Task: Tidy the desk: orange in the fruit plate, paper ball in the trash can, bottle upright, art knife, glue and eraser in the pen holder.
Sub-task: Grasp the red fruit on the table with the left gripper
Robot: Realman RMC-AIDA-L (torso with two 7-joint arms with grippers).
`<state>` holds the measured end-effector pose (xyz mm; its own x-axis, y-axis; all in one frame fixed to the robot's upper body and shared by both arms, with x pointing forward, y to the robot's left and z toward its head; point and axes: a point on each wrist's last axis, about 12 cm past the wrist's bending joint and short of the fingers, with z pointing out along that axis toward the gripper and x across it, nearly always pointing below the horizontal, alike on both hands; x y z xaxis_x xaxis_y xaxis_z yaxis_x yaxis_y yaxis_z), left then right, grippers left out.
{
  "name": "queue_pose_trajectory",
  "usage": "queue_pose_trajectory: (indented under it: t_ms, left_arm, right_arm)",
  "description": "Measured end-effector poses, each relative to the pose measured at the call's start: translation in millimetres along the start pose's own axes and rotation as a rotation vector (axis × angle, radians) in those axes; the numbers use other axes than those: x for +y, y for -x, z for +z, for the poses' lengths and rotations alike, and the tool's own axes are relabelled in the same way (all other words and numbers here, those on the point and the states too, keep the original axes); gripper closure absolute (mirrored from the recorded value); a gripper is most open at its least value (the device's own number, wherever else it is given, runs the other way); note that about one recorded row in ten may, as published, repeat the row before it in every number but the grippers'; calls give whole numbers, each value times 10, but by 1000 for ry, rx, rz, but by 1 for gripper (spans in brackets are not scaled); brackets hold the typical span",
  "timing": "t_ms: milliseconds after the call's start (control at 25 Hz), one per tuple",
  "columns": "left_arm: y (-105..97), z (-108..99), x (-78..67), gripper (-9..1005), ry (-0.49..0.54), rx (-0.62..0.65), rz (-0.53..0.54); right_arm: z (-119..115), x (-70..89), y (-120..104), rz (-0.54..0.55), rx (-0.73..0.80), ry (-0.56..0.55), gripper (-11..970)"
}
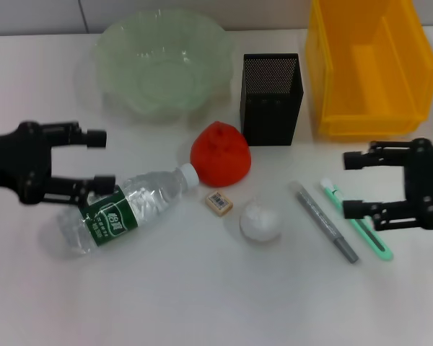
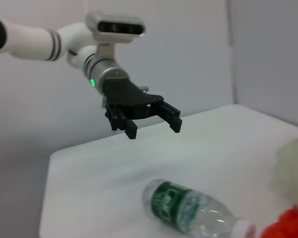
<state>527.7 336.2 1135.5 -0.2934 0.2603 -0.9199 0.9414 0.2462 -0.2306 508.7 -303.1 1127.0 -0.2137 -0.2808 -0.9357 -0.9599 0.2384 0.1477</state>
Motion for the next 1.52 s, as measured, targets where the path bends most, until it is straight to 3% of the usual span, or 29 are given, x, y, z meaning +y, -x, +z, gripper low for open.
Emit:
queue_pose_trajectory:
  t_ms: [160, 320, 600, 720, 760, 1080, 1520]
  left_arm:
    - [117, 205, 136, 135, 45, 1, 35]
    - [193, 582, 281, 135, 90, 45, 60]
    - [201, 1167, 408, 135, 144, 122, 80]
    - [188, 1228, 432, 136, 158, 123, 68]
    - [159, 1346, 498, 136, 205, 120, 50]
    - [49, 1507, 540, 136, 261, 144, 58]
    - [-4, 1693, 484, 135, 243, 150, 85]
  right_arm:
    - [-172, 39, -65, 16, -8, -66, 193]
    - [-267, 73, -111, 32, 1, -100, 193]
    - [-336, 110, -156, 50, -19, -122, 193]
    - [-335, 120, -168, 54, -20, -122, 193]
    - [-334, 126, -176, 57, -20, -121, 193]
    - [-319, 133, -195, 67, -23, -118, 193]
    - [-284, 110, -179, 62, -21, -110, 193]
